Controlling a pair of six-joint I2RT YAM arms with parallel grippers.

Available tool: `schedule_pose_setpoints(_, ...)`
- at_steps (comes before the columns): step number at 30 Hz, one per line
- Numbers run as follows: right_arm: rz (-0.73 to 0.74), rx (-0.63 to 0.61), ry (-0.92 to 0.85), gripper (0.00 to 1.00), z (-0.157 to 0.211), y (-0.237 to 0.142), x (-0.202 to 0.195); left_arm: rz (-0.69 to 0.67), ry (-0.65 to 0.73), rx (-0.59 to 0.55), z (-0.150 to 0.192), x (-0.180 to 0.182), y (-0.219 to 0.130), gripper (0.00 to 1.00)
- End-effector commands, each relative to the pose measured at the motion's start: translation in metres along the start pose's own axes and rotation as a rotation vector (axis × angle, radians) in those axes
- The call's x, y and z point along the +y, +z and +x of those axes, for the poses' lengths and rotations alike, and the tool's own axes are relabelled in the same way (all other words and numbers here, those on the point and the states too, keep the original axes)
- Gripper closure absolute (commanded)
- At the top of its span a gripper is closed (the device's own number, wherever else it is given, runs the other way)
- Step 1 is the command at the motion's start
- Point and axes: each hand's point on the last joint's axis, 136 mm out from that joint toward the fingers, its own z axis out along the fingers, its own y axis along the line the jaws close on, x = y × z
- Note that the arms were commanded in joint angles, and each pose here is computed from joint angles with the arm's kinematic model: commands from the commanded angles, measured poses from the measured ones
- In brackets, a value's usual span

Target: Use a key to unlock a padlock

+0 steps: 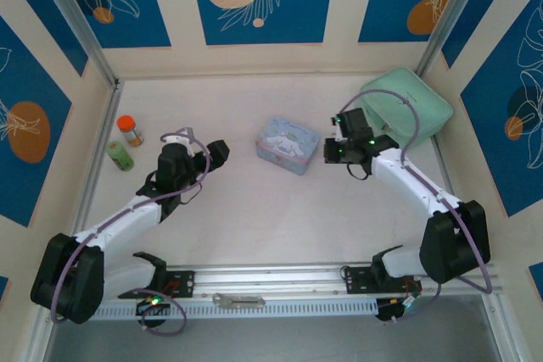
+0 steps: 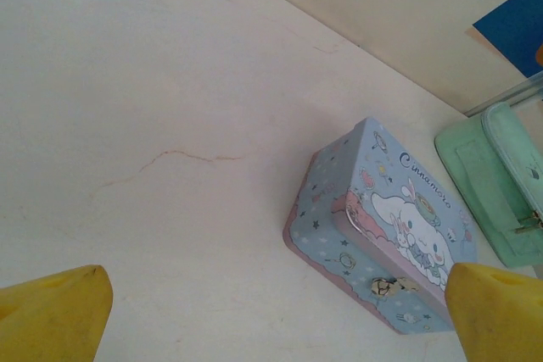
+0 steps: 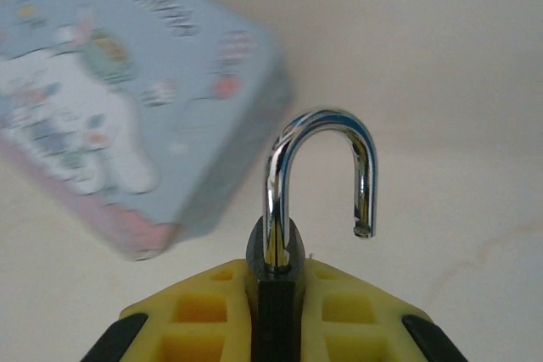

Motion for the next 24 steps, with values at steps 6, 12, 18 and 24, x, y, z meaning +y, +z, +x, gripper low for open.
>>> schedule_pose_setpoints(6, 0.006, 0.122, 0.225, 1.00, 0.029, 0.030, -0.040, -0.005, -0.008, 0.011, -0.002, 0.000, 0.007, 0.00)
schedule_pose_setpoints(12, 0.018, 0.217, 0.226, 1.00, 0.047, 0.058, -0.038, 0.014, -0.026, 0.025, -0.001, -0.004, 0.013, 0.00)
schedule_pose_setpoints(18, 0.046, 0.249, 0.215, 1.00, 0.054, 0.077, -0.037, 0.029, -0.032, 0.040, 0.002, -0.008, 0.017, 0.00)
schedule_pose_setpoints(24, 0.065, 0.276, 0.214, 0.98, 0.058, 0.090, -0.036, 0.025, -0.032, 0.045, 0.005, -0.006, 0.017, 0.00)
